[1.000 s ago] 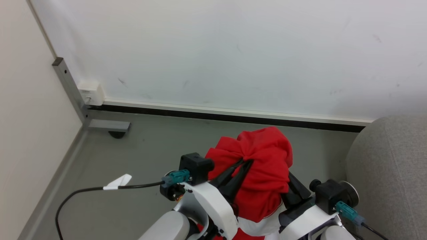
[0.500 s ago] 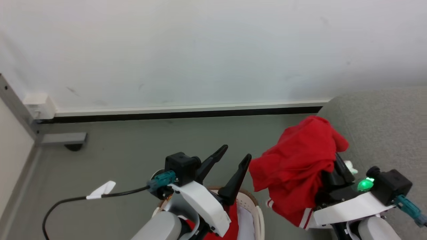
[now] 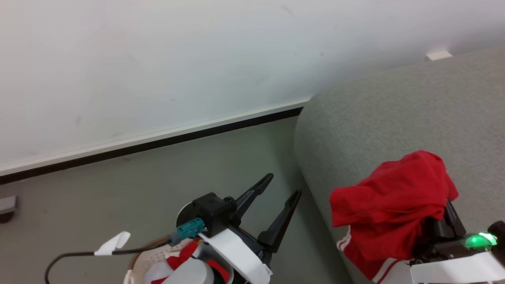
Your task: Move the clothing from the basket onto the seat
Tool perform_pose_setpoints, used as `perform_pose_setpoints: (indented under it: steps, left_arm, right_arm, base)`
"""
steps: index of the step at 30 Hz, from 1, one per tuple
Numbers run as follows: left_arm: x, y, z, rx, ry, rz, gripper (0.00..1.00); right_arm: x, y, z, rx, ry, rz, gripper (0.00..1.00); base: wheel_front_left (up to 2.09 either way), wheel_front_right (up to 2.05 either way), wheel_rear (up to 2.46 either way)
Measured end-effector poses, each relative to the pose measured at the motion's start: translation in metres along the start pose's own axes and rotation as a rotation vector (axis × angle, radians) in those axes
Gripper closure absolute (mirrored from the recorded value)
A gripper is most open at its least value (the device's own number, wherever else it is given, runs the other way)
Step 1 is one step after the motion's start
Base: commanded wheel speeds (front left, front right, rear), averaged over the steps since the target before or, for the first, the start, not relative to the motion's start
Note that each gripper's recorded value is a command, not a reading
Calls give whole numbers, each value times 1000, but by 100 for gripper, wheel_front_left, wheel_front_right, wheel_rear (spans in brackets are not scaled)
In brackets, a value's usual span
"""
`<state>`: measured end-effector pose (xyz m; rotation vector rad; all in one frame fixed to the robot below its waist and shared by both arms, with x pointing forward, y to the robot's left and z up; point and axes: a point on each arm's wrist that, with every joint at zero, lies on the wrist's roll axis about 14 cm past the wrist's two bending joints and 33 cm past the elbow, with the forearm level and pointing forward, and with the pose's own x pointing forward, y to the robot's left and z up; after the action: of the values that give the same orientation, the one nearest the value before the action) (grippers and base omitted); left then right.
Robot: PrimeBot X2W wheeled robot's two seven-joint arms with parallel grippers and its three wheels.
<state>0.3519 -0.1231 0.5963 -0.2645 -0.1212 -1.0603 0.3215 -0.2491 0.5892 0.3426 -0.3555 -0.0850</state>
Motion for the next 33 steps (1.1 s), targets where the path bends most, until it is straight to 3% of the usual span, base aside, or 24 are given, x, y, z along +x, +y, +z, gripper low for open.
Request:
perform_pose_setpoints:
  steps: [7, 15, 24, 33]
  left_arm:
    - [14, -17, -22, -12, 35, -80, 0]
    - [21, -15, -36, -25, 51, -102, 0]
    - [32, 7, -44, -31, 66, -105, 0]
    - [37, 69, -76, -50, 100, -44, 0]
  right_arm:
    - [-22, -23, 15, -23, -16, -95, 100]
    - [-15, -33, 22, -29, -32, -133, 100]
    - [61, -61, 59, -93, -110, -144, 100]
    - [162, -123, 66, -212, -86, -207, 100]
  base:
    - [0, 0, 0]
    - [0, 0, 0]
    - [0, 0, 0]
    - [0, 0, 0]
